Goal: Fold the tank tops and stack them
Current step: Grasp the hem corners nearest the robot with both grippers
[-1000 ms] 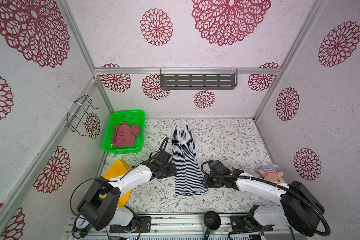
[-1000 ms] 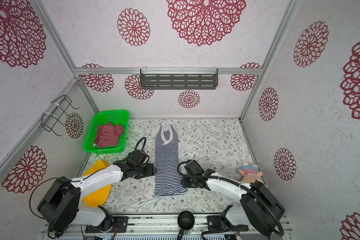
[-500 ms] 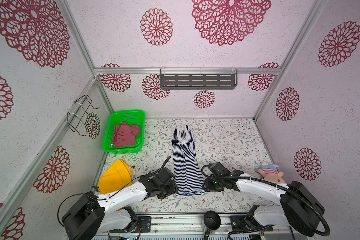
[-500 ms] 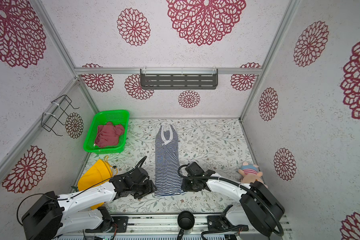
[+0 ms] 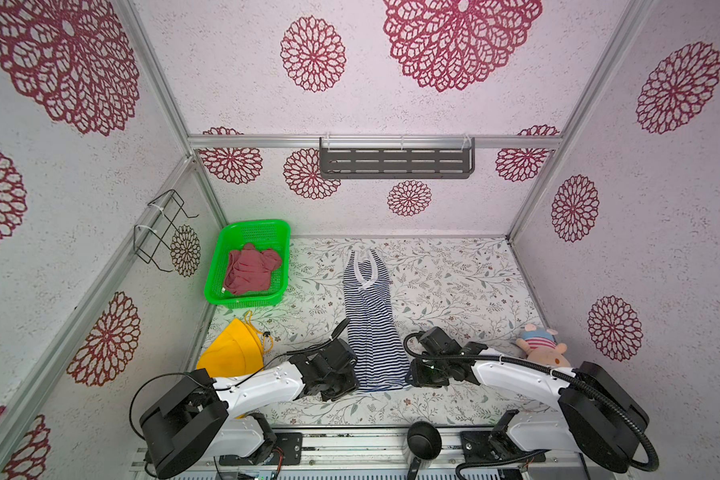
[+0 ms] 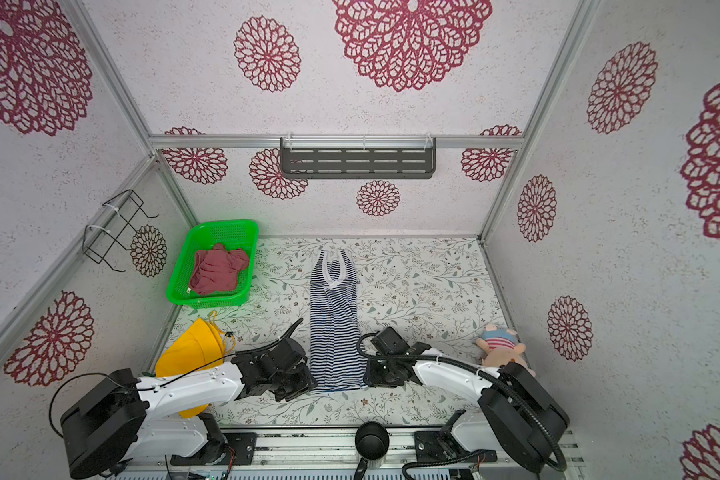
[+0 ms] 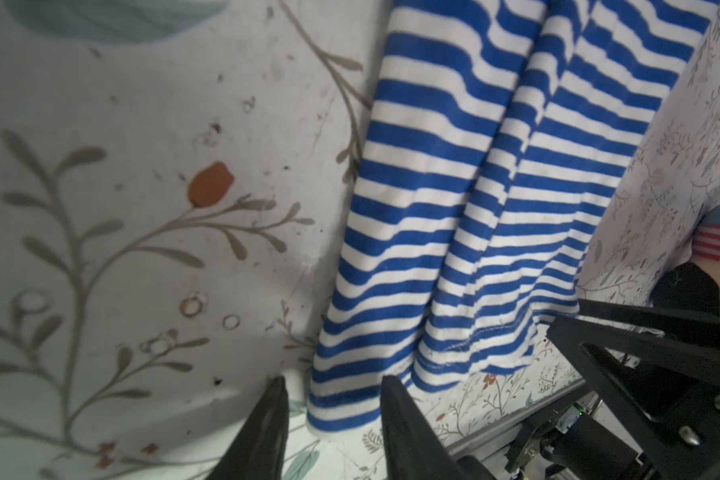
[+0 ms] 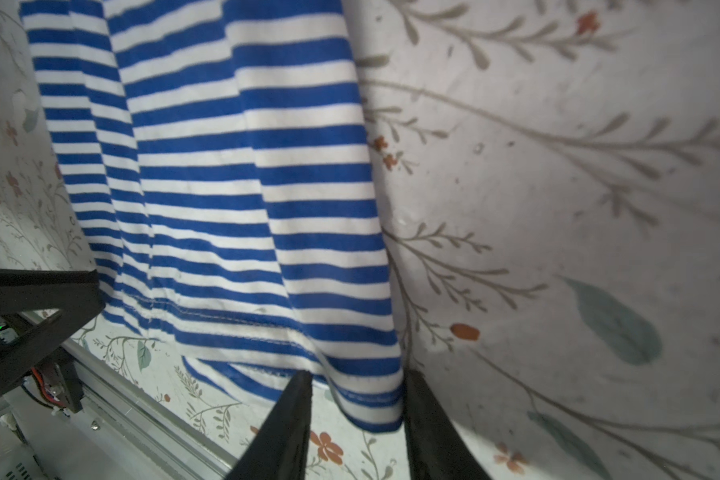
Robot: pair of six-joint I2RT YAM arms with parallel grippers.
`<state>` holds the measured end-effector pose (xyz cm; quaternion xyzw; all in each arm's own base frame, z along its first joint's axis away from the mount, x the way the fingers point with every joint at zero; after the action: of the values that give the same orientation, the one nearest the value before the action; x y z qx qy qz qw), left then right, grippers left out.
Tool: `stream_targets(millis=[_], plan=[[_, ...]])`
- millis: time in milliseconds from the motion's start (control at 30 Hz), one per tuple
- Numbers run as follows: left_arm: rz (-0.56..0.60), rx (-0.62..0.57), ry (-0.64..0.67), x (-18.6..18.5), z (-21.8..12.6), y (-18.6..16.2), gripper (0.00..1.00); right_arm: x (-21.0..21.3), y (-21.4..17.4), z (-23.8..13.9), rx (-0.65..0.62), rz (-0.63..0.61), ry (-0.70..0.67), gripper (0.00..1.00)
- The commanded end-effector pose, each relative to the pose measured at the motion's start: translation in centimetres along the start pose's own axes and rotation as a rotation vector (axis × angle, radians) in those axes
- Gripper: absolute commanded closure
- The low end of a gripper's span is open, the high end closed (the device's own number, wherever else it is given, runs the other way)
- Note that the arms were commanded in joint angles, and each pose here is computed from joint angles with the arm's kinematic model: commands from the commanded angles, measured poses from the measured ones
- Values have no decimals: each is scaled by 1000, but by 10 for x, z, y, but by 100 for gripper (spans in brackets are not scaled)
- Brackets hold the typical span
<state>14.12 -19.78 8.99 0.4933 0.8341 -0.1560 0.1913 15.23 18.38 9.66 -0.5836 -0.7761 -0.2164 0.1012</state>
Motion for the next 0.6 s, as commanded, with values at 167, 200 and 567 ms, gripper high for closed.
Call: stream_targets(millis=[167,200,567], plan=[[6,13,48,5,-5,-5,52,2,-2,-4,-10,6,0,69],[9,19,54,6,-5,-6,53,1,-2,-4,-9,7,0,69],[53,49,82,2,5,-11,99,7,0,-5,-14,-8,4,78]])
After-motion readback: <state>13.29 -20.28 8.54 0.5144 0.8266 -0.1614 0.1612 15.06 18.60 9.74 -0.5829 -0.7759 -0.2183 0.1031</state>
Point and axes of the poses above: each gripper's point midway between its finger pads, its own z axis out along the fingers, its own x axis along the line the jaws close on, y = z × x, the point moved 8 cm from there along -z, back along the fingers, and after that the axes turned 11 degrees about -z, right-handed, at the moved point
